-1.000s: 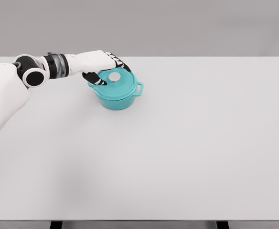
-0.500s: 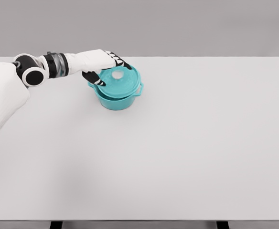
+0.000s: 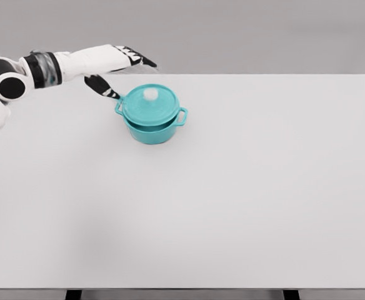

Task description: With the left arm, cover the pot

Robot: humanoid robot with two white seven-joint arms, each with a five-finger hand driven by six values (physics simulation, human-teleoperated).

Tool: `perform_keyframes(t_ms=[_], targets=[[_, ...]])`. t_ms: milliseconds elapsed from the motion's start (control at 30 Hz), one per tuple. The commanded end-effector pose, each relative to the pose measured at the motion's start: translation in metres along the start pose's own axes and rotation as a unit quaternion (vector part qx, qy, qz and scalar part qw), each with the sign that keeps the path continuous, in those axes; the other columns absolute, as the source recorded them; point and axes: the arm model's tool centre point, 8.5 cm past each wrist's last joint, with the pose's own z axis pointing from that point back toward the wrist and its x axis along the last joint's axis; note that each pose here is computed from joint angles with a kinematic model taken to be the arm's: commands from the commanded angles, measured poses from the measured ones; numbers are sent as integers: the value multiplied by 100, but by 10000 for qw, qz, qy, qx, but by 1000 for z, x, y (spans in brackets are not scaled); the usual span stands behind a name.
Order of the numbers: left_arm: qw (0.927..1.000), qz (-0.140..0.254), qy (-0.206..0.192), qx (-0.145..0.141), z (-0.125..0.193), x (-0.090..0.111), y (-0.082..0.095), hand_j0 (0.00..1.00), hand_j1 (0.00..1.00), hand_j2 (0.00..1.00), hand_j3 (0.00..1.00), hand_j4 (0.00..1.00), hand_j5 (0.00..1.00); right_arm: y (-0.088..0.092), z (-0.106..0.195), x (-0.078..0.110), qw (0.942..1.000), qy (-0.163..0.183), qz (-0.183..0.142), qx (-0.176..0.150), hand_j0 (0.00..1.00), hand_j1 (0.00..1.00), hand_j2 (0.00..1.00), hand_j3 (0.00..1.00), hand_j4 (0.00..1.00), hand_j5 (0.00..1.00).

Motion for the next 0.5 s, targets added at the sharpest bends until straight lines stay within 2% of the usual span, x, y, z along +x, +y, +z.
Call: perform_keyframes(t_ms=[0, 67, 100, 167, 200, 300, 333, 467], targets=[[9986, 181, -189, 466, 45, 2, 28, 100, 100, 100, 100, 100, 100, 0, 0, 0, 10000, 1, 1, 2, 100, 100, 100, 100, 100, 100], [9973, 301, -255, 613, 75, 3, 36, 100, 100, 100, 100, 100, 100, 0, 0, 0, 10000, -6, 4, 2, 100, 100, 100, 100, 100, 100], [9973, 367, -334, 534, 79, 9, 24, 100, 100, 100, 100, 100, 100, 0, 0, 0, 10000, 1, 1, 2, 100, 100, 100, 100, 100, 100], [9965, 650, -174, 498, 106, -1, 9, 100, 100, 100, 100, 100, 100, 0, 0, 0, 10000, -6, 4, 2, 100, 100, 100, 100, 100, 100], [9966, 673, -199, 441, 110, 2, 3, 100, 100, 100, 100, 100, 100, 0, 0, 0, 10000, 1, 1, 2, 100, 100, 100, 100, 100, 100], [9962, 862, 29, 154, 143, -2, -29, 100, 100, 100, 100, 100, 100, 0, 0, 0, 10000, 1, 1, 2, 100, 100, 100, 100, 100, 100], [9964, 835, 133, 115, 153, -5, -28, 100, 100, 100, 100, 100, 100, 0, 0, 0, 10000, 1, 1, 2, 100, 100, 100, 100, 100, 100], [9952, 962, 200, 25, 157, -7, -44, 100, 100, 100, 100, 100, 100, 0, 0, 0, 10000, -6, 4, 2, 100, 100, 100, 100, 100, 100]])
